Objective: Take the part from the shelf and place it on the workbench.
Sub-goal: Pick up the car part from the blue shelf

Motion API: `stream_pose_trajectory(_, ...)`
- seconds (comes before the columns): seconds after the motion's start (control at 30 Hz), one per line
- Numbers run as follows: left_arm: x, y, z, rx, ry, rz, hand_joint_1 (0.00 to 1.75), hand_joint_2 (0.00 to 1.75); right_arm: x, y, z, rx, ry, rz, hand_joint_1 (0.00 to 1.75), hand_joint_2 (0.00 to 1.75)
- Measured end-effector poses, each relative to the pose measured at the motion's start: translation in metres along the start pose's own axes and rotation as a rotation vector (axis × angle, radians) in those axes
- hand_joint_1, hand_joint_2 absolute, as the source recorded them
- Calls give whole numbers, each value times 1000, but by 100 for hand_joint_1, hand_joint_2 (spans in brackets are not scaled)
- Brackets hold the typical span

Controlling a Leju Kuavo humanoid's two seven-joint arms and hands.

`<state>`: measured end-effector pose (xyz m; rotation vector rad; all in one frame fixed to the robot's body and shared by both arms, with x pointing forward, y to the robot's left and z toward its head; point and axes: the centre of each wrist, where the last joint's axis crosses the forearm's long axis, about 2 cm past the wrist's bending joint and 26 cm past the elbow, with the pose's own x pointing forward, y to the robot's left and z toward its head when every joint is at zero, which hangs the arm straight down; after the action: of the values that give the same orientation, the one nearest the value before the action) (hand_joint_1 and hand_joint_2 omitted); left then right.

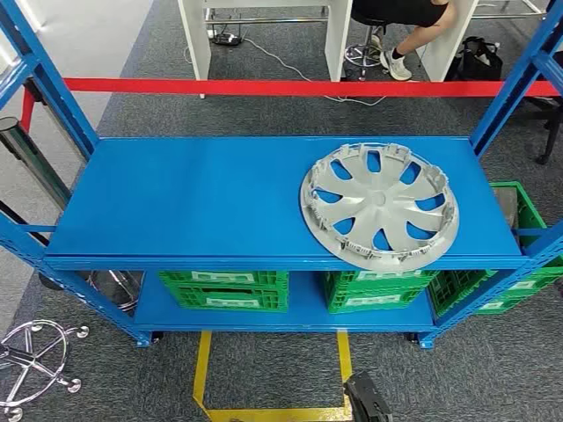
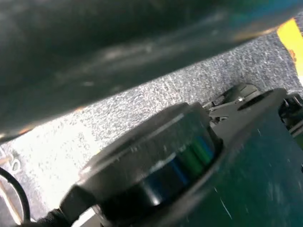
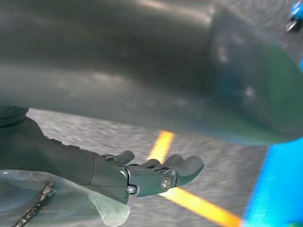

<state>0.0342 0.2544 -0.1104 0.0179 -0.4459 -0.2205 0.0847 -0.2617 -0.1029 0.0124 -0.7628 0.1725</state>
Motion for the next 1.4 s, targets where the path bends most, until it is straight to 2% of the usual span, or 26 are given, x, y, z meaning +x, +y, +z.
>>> stream_pose_trajectory(0.07,1,-3,0,-8,-6,-10,0,0,6,6,-3,35,-51,19,0,0)
stream_pose_trajectory(0.13,4,-9,-1,-31,-26,-38,0,0,24,23,-10,162,-211,87,0,87)
stream_pose_trajectory(0.2,7,-13,-1,-55,-47,-73,0,0,48,47,-14,355,-394,162,0,175)
stream_pose_trajectory(0.3,8,-15,-1,-73,-59,-103,0,0,68,71,-9,561,-533,215,0,175)
stream_pose_trajectory(0.4,8,-15,-1,-78,-62,-115,0,0,77,74,-6,626,-593,241,0,175)
stream_pose_trajectory(0.57,9,-15,-1,-82,-70,-126,0,0,94,79,1,681,-690,280,0,175)
stream_pose_trajectory(0.77,9,-15,-2,-81,-94,-134,0,0,115,86,11,650,-819,334,0,175)
stream_pose_trajectory(0.9,9,-15,-1,-81,-135,-120,0,0,135,89,21,515,-961,469,0,175)
stream_pose_trajectory(1.13,9,-17,-1,-108,-214,-88,0,0,188,92,47,125,-1313,776,0,175)
stream_pose_trajectory(1.4,10,-26,0,-95,-246,-44,0,0,215,94,71,-201,-1607,895,0,175)
